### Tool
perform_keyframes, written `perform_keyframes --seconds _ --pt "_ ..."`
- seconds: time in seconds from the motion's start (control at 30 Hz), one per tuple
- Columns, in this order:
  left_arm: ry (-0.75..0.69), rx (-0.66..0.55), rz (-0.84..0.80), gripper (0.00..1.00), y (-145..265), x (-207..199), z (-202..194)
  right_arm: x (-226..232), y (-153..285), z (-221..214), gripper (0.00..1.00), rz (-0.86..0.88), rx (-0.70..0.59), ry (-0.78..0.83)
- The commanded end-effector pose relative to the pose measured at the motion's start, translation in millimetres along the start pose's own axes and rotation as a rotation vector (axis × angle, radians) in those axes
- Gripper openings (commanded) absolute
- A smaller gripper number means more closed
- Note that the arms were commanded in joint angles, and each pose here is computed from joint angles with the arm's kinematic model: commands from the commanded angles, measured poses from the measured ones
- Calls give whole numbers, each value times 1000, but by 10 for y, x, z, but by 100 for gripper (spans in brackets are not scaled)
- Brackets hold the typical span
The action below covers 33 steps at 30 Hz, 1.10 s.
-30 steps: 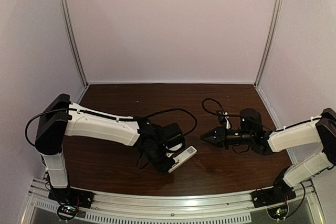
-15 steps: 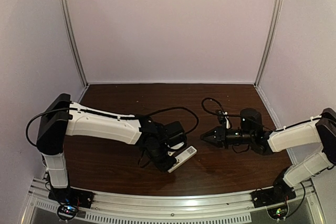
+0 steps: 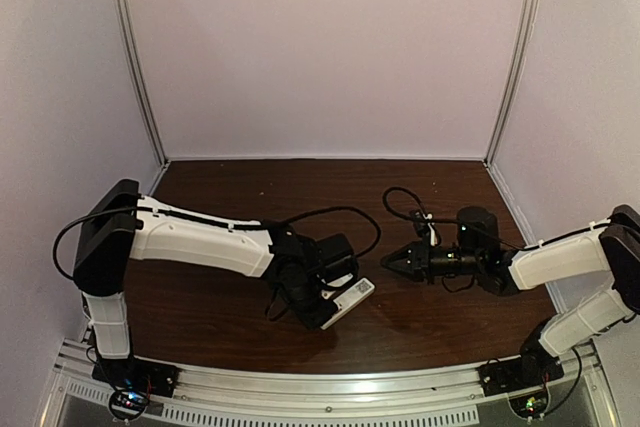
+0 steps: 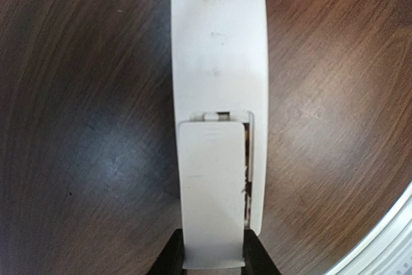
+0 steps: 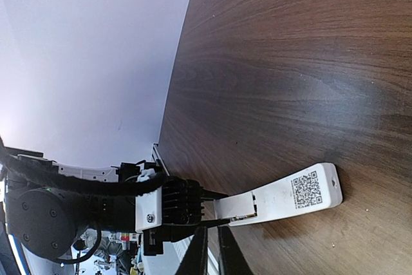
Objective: Load the batteries into the remote control
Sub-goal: Adjust the remote control without the battery cover at the center of the board.
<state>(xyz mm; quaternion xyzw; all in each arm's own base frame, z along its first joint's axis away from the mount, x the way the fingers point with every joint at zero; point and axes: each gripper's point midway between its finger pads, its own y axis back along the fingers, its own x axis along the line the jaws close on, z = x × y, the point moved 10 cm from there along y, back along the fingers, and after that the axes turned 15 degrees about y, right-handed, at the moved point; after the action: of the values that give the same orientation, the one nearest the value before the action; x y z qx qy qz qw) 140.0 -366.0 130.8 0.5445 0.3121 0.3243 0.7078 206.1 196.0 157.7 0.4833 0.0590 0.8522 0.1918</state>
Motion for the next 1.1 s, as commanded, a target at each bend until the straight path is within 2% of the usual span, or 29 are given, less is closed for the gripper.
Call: perform_keyframes --seconds 0.0,0.57,0.83,0.97,1.07 --pt "-18 4 -6 13 -33 -53 20 -20 -3 8 9 7 -7 3" --pt "16 29 -30 15 -27 -72 -10 -67 -17 -11 10 -21 5 16" --pt "40 -4 -9 15 56 -12 -19 -168 -159 138 29 -125 48 104" --pt "49 -34 -18 15 115 22 -6 -243 -258 231 32 -136 46 112" --pt "49 -55 -19 14 166 31 5 -320 -364 280 30 -140 49 108"
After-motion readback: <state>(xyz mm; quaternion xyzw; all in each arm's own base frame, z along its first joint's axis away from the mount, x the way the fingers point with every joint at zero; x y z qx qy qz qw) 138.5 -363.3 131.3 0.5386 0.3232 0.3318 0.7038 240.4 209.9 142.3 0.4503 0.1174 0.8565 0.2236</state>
